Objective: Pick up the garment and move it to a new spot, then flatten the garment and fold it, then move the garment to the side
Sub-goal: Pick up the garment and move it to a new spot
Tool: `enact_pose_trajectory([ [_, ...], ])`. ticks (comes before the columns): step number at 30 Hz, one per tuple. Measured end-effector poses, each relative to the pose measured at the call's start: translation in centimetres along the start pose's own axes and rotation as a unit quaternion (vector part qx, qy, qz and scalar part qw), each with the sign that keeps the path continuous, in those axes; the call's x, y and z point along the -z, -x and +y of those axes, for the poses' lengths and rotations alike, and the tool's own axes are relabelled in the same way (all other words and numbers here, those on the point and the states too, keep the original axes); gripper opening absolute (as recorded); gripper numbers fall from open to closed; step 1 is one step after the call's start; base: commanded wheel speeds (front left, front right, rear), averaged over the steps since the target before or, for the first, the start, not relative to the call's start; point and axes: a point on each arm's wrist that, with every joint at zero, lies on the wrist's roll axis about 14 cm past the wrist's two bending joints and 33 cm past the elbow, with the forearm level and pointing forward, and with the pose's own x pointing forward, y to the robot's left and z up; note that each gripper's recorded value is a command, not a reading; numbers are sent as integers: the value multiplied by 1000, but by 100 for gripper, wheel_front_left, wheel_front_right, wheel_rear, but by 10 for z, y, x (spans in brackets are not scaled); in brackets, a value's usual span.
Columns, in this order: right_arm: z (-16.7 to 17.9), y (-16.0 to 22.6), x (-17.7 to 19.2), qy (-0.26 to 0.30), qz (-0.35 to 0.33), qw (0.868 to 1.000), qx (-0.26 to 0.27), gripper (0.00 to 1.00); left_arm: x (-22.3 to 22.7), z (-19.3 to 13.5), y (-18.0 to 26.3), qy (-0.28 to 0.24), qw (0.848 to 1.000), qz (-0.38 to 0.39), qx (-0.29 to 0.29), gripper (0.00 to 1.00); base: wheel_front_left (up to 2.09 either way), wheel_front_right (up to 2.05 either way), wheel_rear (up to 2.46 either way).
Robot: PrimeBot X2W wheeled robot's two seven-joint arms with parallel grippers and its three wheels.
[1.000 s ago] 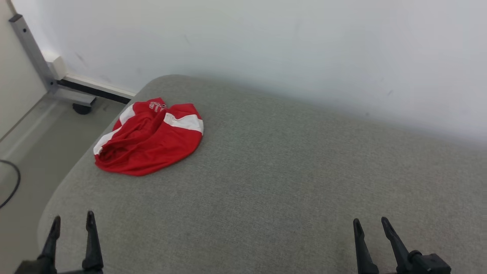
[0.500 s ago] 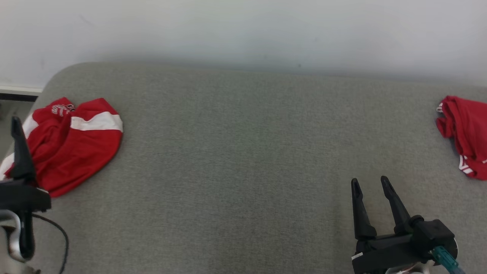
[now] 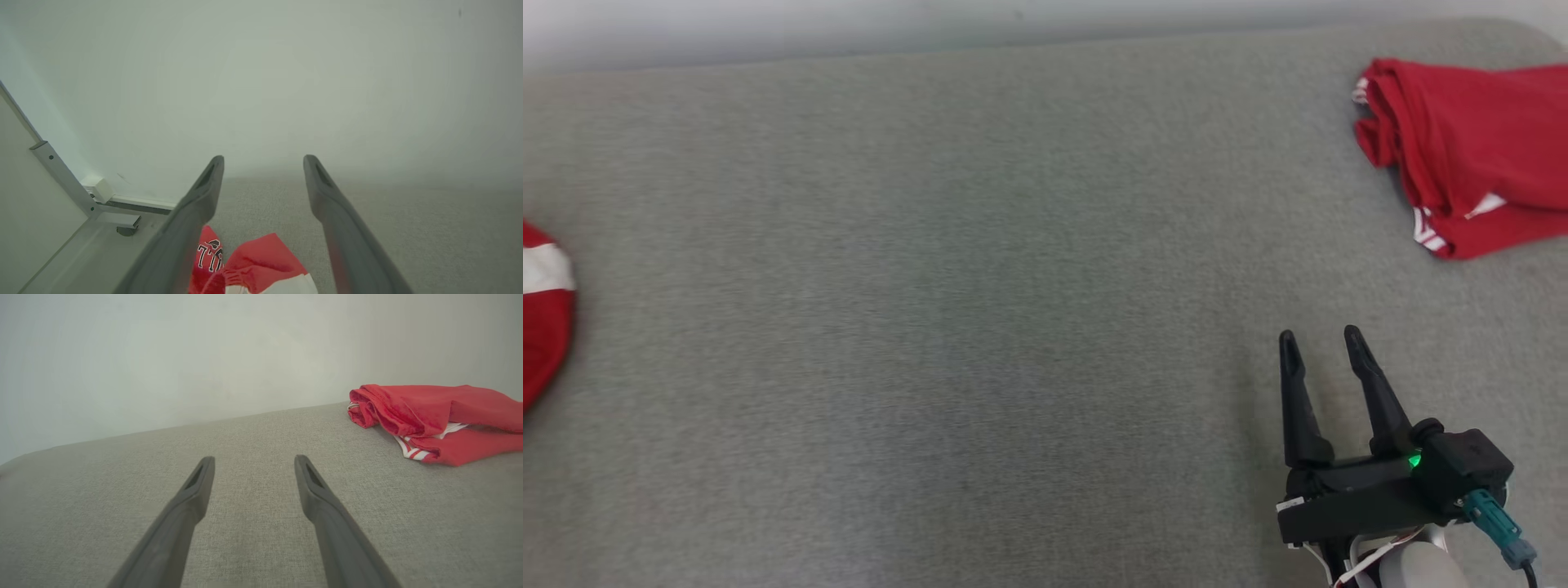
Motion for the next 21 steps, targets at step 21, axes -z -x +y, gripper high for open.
enact_pose_trajectory([
  [21,-22,2,18,13,26,999,30,100,141,16,21,25,937,344,-49,100,0,0,0],
])
